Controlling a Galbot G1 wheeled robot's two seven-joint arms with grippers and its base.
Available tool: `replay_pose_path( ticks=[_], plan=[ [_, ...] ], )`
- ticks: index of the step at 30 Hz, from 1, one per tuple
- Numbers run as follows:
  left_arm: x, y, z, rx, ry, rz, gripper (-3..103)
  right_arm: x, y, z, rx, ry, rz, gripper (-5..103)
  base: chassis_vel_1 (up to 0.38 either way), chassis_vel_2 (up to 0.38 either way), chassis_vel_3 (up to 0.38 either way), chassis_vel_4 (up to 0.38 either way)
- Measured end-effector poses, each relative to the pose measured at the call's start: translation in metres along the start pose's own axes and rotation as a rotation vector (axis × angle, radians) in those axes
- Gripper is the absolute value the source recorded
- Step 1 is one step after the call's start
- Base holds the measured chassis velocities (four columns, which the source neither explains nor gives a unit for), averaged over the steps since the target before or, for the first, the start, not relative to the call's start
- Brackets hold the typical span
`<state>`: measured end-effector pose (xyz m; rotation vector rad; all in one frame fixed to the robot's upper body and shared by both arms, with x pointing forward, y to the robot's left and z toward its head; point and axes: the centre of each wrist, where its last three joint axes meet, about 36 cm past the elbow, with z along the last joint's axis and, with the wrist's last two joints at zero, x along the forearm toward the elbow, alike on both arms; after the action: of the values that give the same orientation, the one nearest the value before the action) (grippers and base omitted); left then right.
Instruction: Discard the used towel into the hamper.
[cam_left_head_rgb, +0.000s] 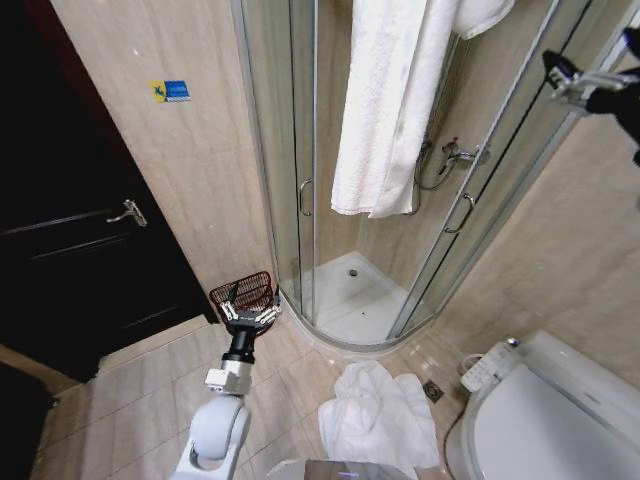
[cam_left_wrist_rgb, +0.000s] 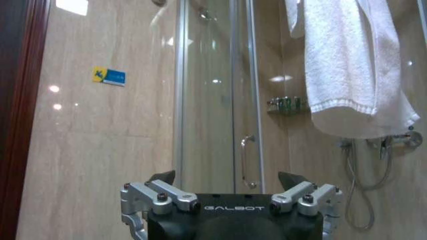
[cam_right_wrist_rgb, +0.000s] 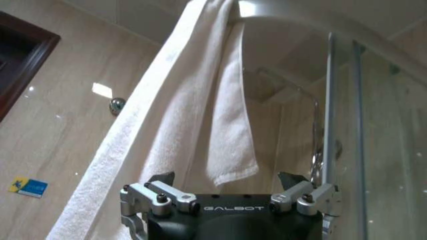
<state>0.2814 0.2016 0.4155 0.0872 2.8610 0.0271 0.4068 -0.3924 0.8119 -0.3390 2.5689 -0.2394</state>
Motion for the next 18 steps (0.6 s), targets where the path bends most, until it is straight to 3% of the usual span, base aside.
replay_pose_path(
  ticks=[5,12,18],
  plan=[
    [0.001,0.002,-0.002,-0.007,-0.002,-0.007,100,-0.031,0.004,0.001,-0.04,-0.066,-0.002,100,0.0,0.0,0.0,0.0],
    [0.002,0.005,-0.005,-0.014,-0.006,-0.017,100,-0.087,0.04,-0.01,-0.115,-0.16,-0.042,100,0.0,0.0,0.0,0.0],
    [0.002,0.011,-0.006,-0.023,-0.006,-0.029,100,-0.136,0.06,-0.03,-0.126,-0.181,-0.032,100,0.0,0.0,0.0,0.0]
  ],
)
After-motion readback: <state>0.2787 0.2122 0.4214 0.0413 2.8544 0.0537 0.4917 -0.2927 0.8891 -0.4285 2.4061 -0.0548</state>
